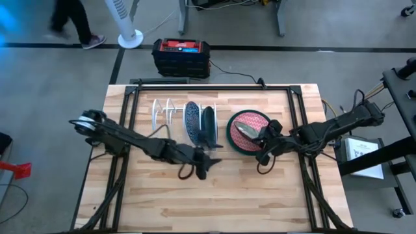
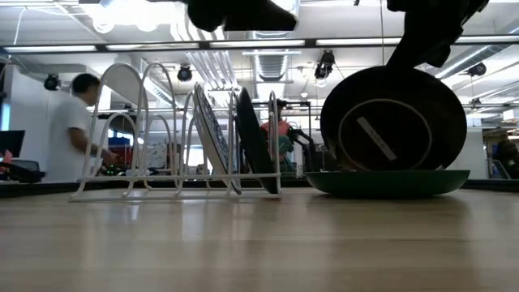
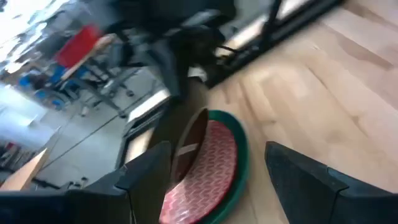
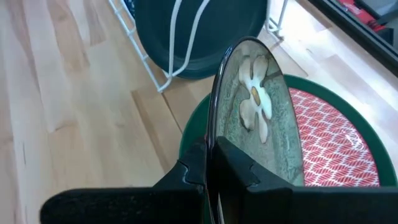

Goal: Sort dishes
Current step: Put the green patterned plate into the dish rack

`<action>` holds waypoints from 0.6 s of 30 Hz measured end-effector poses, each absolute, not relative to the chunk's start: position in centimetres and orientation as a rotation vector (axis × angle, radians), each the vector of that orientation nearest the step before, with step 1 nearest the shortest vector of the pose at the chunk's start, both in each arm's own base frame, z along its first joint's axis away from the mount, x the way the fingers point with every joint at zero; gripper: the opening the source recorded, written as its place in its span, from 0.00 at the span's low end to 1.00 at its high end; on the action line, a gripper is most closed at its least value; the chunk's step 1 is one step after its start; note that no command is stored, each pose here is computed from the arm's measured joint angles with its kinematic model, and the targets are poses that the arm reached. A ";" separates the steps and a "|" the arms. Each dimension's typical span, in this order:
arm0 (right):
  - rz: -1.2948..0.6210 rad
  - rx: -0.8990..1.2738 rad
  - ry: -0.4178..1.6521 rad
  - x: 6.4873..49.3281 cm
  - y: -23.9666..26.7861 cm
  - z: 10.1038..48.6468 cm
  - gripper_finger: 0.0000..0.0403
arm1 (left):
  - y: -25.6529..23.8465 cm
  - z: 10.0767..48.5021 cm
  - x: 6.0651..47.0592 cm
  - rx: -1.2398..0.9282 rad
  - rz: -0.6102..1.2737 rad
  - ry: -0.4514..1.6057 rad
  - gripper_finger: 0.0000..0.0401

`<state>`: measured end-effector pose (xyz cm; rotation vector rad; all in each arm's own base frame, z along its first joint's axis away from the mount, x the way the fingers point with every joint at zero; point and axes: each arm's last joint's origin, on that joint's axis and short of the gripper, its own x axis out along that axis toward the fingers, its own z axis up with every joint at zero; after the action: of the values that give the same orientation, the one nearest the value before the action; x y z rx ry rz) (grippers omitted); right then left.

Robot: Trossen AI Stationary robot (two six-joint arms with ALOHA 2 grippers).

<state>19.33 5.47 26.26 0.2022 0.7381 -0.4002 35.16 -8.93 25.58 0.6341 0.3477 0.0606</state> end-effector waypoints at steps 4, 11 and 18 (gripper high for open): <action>-0.396 0.198 0.734 19.2 5.4 26.4 0.02 | -9.0 25.4 37.6 0.673 0.056 0.419 0.62; -0.395 0.178 0.752 19.4 5.5 26.1 0.02 | -7.4 24.0 40.5 0.689 0.111 0.579 0.62; -0.393 0.168 0.757 19.6 5.6 25.9 0.02 | -4.7 24.3 41.5 0.676 0.182 0.571 0.62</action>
<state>19.58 5.55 25.94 0.1675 0.7569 -0.3932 41.45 -4.66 24.27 0.6755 0.5708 0.1815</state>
